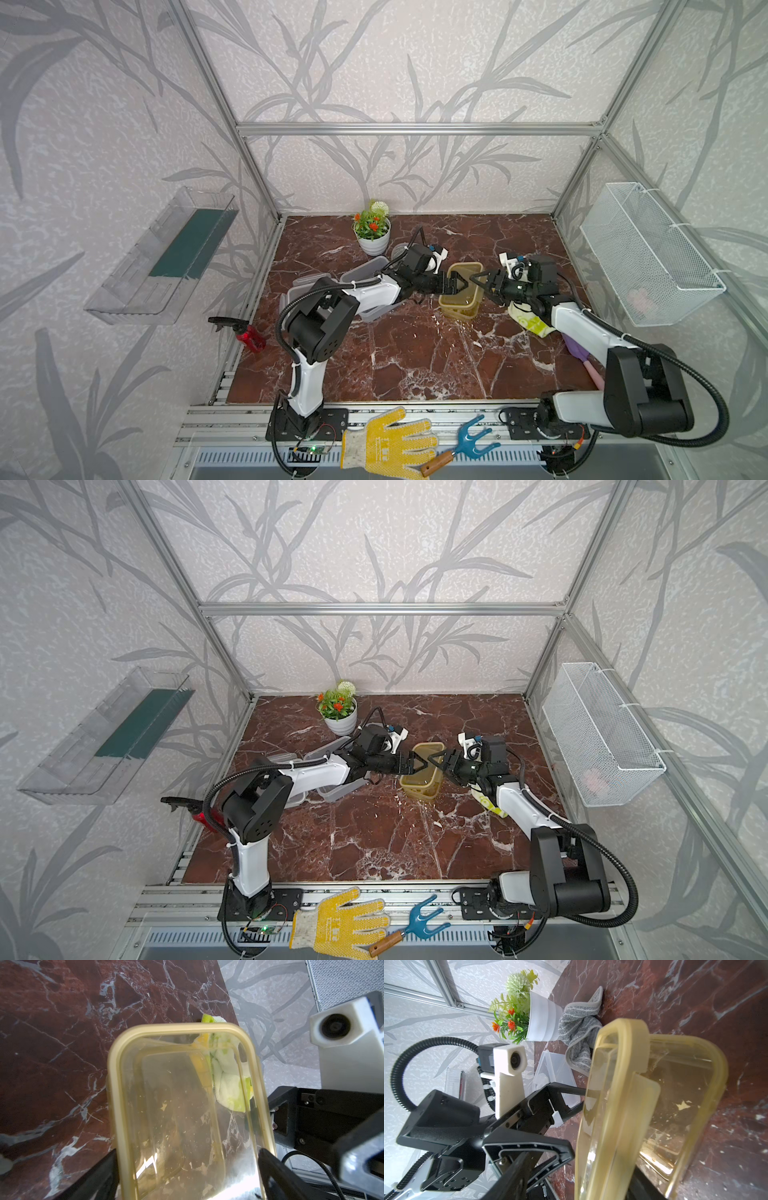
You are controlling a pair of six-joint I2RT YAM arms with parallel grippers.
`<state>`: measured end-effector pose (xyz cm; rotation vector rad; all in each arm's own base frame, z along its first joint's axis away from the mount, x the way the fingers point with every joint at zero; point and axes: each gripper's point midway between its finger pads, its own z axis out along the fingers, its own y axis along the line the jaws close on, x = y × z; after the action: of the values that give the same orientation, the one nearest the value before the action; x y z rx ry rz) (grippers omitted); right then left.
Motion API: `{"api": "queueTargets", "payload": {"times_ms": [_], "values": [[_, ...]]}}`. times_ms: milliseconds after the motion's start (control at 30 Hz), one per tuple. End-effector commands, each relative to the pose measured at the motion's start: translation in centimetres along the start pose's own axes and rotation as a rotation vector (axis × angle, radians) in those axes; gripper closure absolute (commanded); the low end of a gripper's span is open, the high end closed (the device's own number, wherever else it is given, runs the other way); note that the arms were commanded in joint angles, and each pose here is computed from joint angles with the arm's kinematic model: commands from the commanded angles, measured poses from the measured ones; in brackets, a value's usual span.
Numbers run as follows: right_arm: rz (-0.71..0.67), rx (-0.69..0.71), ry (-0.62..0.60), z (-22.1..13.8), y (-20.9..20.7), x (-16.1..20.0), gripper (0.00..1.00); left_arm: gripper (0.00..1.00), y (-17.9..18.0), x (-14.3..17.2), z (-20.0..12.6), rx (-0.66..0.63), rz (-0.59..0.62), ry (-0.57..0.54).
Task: Wipe the insides of the lunch boxes
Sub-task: Open the lid of the lunch box.
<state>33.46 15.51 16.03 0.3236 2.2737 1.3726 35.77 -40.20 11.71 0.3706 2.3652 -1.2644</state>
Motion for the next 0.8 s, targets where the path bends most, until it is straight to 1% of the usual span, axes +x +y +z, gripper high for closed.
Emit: {"api": "queueTargets", "payload": {"times_ms": [0,133,300,400,500,600,667,767], "values": [[-0.036,-0.032,-0.076,-1.2,3.4,-1.5,0.33,0.01,-2.2,-1.6,0.0,0.082,0.019,-0.034],[-0.018,-0.02,-0.138,-1.8,4.8,-2.3,0.33,0.01,-2.6,-1.5,0.2,0.101,0.024,-0.016],[0.003,0.002,-0.157,-1.9,5.4,-3.0,0.32,0.01,-1.9,-1.3,-0.2,0.051,0.033,-0.013],[0.008,0.03,-0.143,-1.5,4.8,-2.9,0.32,0.01,-1.2,-1.6,-1.5,-0.039,0.071,-0.032],[0.018,0.047,-0.148,-1.5,4.2,-2.8,0.32,0.01,-0.5,-1.5,-3.2,-0.155,0.133,-0.038],[0.018,0.075,-0.166,-1.6,3.9,-2.9,0.31,0.01,0.0,-1.0,-5.1,-0.268,0.209,-0.052],[0.008,0.09,-0.163,-1.5,3.9,-2.8,0.31,0.01,-0.5,-0.3,-6.1,-0.332,0.28,-0.059],[-0.005,0.085,-0.151,-1.1,4.5,-2.6,0.31,0.0,-1.5,1.2,-7.2,-0.352,0.344,-0.059]]}}
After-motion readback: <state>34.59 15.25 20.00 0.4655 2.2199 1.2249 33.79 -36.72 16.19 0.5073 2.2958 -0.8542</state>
